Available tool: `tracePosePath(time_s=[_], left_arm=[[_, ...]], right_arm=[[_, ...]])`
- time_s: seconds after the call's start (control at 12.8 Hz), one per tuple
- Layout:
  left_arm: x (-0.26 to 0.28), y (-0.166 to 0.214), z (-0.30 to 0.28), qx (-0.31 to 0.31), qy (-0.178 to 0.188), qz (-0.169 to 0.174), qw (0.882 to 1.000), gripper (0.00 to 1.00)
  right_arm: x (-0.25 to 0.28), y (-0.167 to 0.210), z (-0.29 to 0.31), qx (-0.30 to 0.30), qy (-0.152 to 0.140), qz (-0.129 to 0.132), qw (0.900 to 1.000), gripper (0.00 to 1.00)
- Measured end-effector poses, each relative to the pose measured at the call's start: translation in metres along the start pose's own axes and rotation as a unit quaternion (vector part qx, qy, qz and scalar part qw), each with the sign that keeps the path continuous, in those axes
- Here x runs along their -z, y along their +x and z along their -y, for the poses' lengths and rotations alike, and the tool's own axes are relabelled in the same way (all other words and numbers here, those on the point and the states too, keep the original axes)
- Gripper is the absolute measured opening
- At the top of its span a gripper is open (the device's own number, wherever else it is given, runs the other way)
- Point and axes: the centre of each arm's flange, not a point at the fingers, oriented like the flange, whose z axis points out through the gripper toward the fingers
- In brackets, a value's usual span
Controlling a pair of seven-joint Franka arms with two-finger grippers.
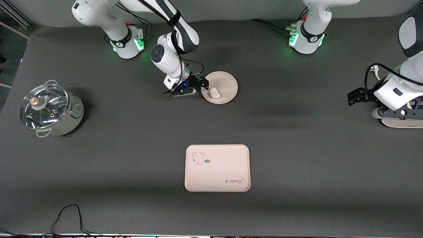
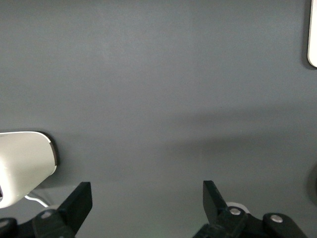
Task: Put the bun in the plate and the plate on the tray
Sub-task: 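Lower the right gripper to the plate rim and close on it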
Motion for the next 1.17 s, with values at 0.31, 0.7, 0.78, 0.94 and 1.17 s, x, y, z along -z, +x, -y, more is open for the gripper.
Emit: tracePosePath(time_s=[0.31,0.7,0.78,0.94,1.17], left_arm=[[0.0000,0.0000,0.0000,0.000,0.000,0.000,1.000,1.00],[0.0000,0.0000,0.0000,0.000,0.000,0.000,1.000,1.00],[0.0000,0.0000,0.0000,0.000,0.000,0.000,1.000,1.00],[0.0001,0.0001,0.0000,0.000,0.000,-0.001,1.000,1.00],[0.0003,0.0003,0.0000,0.000,0.000,-0.002,1.000,1.00]], right_arm=[[-0.0106,-0.0115,0.0012,0.003,-0.005,0.000,1.000,1.00],[-0.0107,-0.0113,0.0011,0.003,-0.005,-0.001,1.000,0.57],[-0.0107,-0.0113,0.0011,0.003,-0.005,-0.001,1.000,0.47],[-0.0107,-0.0113,0.0011,0.003,-0.005,-0.001,1.000,0.25],[-0.0106,-0.0113,0.0013,0.010,-0.005,-0.001,1.000,0.18]])
